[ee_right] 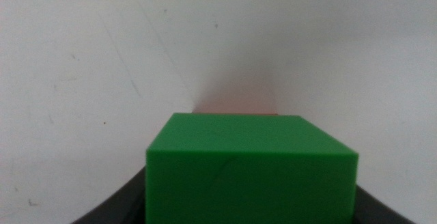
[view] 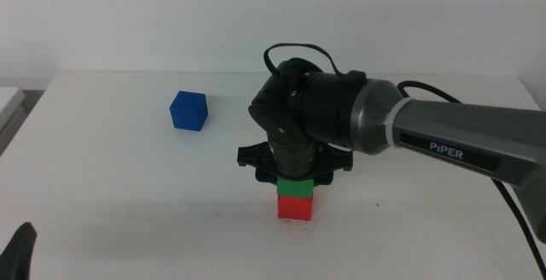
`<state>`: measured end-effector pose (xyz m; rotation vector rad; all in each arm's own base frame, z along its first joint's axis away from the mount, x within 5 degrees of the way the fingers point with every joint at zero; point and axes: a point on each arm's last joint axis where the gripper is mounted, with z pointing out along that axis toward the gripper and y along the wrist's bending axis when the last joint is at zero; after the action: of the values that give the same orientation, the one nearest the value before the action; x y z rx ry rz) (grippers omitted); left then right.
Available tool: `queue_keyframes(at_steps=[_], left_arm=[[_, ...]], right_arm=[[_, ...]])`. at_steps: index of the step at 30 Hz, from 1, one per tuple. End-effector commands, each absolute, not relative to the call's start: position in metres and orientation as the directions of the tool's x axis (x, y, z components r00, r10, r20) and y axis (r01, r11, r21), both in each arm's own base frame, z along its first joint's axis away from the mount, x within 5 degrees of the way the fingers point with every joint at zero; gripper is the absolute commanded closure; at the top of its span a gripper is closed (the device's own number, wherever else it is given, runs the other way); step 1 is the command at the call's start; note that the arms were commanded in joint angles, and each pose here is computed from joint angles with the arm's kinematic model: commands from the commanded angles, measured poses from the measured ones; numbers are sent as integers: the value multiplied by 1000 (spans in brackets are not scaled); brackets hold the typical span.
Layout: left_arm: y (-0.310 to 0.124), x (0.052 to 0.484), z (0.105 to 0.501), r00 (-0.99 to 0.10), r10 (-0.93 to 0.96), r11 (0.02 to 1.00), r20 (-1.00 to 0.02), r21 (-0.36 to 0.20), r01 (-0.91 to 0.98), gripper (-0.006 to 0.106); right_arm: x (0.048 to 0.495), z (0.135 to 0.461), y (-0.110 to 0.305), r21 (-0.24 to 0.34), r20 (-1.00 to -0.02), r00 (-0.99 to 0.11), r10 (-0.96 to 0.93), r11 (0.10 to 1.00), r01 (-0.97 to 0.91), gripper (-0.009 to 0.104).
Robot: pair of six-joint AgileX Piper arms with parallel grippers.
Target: Stack red cubes first, then green, then blue cubes in a specific spot.
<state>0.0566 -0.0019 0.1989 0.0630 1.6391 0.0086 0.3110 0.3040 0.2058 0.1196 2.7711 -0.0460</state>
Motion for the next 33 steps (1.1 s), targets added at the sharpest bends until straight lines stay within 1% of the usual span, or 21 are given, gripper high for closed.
queue_keyframes(at_steps=[1,4,5,8,11,13,15,16,18,20,22,24,26,28,32,33], left_arm=[[-2,56,201,-50,43,999,-998,41,34,7],[-2,56,201,-50,43,999,-998,41,34,7],[-2,56,201,-50,43,999,-998,41,34,7],[-2,56,201,-50,43,999,-998,41,34,7],[-2,56,201,-50,43,999,-998,41,34,7],[-2,56,201,-50,43,999,-998,41,34,7],[-2,56,201,-50,43,999,-998,41,34,7],[-2,56,201,-50,43,999,-998,41,34,7],[-2,56,201,-50,43,999,-998,41,34,7],[-2,56,201,-50,43,999,-998,41,34,7],[-2,56,201,-50,43,999,-998,41,34,7],[-2,56,201,-50,43,999,-998,41,34,7],[-2,56,201,-50,43,999,-998,41,34,7],[-2,56,201,-50,43,999,-998,41,34,7],[-2,56,201,-50,43,999,-998,41,34,7],[-2,56,201,-50,43,999,-998,41,34,7]], right_arm=[[312,210,305,-12,-379,-922,75,996,86,82],[312,210,305,-13,-379,-923,73,996,84,81],[312,210,304,-21,-378,-924,56,997,69,42],[312,210,304,-24,-378,-925,49,998,63,24],[312,210,304,-25,-377,-925,49,998,63,11],[311,214,303,-30,-379,-925,31,998,46,8],[302,231,301,-51,-373,-928,2,998,22,9],[295,247,298,-70,-381,-924,-37,997,-11,9],[275,286,291,-94,-427,-896,-120,992,-88,9],[247,332,279,-81,-512,-836,-196,980,-180,9],[218,367,259,-66,-577,-779,-244,965,-254,9],[187,393,232,-47,-628,-731,-269,950,-309,9],[161,407,202,-24,-676,-678,-289,928,-371,9],[143,413,174,-8,-730,-617,-293,907,-422,9],[112,413,117,-25,-835,-466,-294,865,-501,9],[103,414,105,-18,-858,-430,-283,851,-524,9]])
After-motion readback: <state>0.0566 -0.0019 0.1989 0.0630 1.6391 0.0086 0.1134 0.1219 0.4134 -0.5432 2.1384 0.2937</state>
